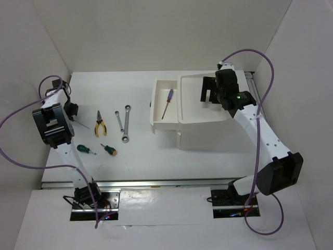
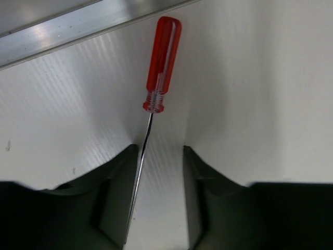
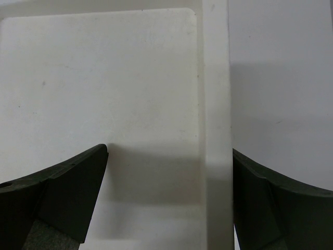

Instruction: Sort the tools into containers

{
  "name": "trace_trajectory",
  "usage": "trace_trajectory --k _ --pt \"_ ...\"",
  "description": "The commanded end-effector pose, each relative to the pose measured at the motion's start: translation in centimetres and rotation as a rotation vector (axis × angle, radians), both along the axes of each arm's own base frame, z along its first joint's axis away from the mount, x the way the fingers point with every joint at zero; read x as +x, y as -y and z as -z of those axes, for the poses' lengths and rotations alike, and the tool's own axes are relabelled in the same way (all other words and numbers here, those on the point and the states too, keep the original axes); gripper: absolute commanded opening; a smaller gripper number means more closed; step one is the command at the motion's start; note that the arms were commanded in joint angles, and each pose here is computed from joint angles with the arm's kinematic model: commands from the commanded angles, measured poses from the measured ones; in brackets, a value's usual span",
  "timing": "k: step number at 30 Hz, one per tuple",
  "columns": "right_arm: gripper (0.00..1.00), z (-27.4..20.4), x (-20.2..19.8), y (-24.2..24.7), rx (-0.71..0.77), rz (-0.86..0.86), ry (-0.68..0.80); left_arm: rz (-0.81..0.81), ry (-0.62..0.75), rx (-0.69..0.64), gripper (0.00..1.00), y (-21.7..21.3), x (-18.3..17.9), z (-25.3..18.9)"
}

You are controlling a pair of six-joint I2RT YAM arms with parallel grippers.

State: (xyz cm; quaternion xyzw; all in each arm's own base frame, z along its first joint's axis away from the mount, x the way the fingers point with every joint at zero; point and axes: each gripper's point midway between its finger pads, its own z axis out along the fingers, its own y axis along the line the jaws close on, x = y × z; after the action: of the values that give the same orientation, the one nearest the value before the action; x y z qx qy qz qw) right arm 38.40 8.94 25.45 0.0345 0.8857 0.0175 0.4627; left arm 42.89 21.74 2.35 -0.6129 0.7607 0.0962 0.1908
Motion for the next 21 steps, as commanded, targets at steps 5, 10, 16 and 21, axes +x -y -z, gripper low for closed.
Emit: trace_trajectory --k 5,10,16,21 --pt "0.95 4.0 -2.5 -0.4 -0.075 -0.051 -0.181 0.016 -0.084 -0.015 0.46 0.9 -0.9 3.4" --pt "0.95 3.6 -2.6 -0.4 -0.072 -0.051 -0.173 0.028 -0.148 -0.028 0.28 1.0 -1.7 3.8" --pt "0.95 3.3 -2.6 -0.3 -0.07 -0.051 -0.164 0.079 -0.216 -0.06 0.16 1.7 -2.0 4.9" --pt "0.95 3.0 -2.5 -0.5 -0.061 -0.058 -0.157 0.114 -0.238 -0.082 0.0 2.1 -2.2 5.8"
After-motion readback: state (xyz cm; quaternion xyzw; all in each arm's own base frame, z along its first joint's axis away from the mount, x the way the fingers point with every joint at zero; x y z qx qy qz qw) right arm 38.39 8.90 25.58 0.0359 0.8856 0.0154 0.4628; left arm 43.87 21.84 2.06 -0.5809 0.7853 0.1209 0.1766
